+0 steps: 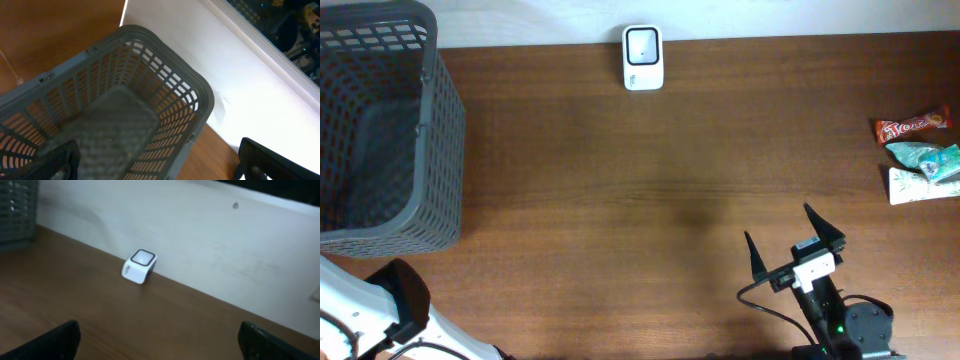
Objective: Scan the item barcode
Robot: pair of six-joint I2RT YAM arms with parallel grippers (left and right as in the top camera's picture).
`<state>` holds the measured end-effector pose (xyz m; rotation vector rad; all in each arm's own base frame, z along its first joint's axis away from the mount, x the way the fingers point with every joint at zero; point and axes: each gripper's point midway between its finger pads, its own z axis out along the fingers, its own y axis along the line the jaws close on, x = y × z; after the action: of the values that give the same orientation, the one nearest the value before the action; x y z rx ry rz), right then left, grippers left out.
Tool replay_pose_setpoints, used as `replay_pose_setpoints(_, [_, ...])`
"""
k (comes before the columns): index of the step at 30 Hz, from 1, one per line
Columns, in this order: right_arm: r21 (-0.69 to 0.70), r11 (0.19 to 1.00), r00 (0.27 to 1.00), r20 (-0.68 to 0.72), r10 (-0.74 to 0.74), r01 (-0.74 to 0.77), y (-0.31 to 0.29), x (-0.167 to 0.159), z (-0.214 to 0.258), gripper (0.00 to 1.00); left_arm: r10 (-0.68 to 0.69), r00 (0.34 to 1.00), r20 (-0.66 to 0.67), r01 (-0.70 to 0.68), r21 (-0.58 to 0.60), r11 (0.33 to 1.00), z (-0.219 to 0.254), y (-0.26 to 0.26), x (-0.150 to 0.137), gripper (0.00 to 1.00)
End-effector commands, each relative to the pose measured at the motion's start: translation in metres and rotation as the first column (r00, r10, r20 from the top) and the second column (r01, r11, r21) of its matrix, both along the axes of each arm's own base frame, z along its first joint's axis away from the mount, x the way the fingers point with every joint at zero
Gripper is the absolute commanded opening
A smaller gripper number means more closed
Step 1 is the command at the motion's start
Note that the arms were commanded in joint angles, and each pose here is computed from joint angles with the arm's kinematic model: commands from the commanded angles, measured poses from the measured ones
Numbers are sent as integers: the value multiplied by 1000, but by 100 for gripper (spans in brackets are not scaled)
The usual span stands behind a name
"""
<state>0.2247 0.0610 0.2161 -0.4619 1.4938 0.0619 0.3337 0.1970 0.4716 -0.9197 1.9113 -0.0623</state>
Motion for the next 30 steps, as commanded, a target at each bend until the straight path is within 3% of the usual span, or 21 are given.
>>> replay_pose_setpoints(1, [7,996,996,2,-84,84,-14,7,-8,99,-5,1000,6,5,12,1000,3,-1,-2,99])
replay_pose_setpoints(8, [64,971,972,-59,-225,229,-42,15,-27,99,-5,1000,6,5,12,1000,3,-1,-2,99])
replay_pose_setpoints(10, [155,942,952,-127,-280,297,-52,19,-47,99,-5,1000,6,5,12,1000,3,-1,-2,99])
replay_pose_setpoints(22, [259,871,907,-182,-381,418,-76,21,-60,99,-5,1000,6,5,12,1000,3,-1,-2,99])
replay_pose_setpoints(30, [266,869,907,-186,-379,417,-76,21,-61,99,-5,1000,6,5,12,1000,3,-1,-2,99])
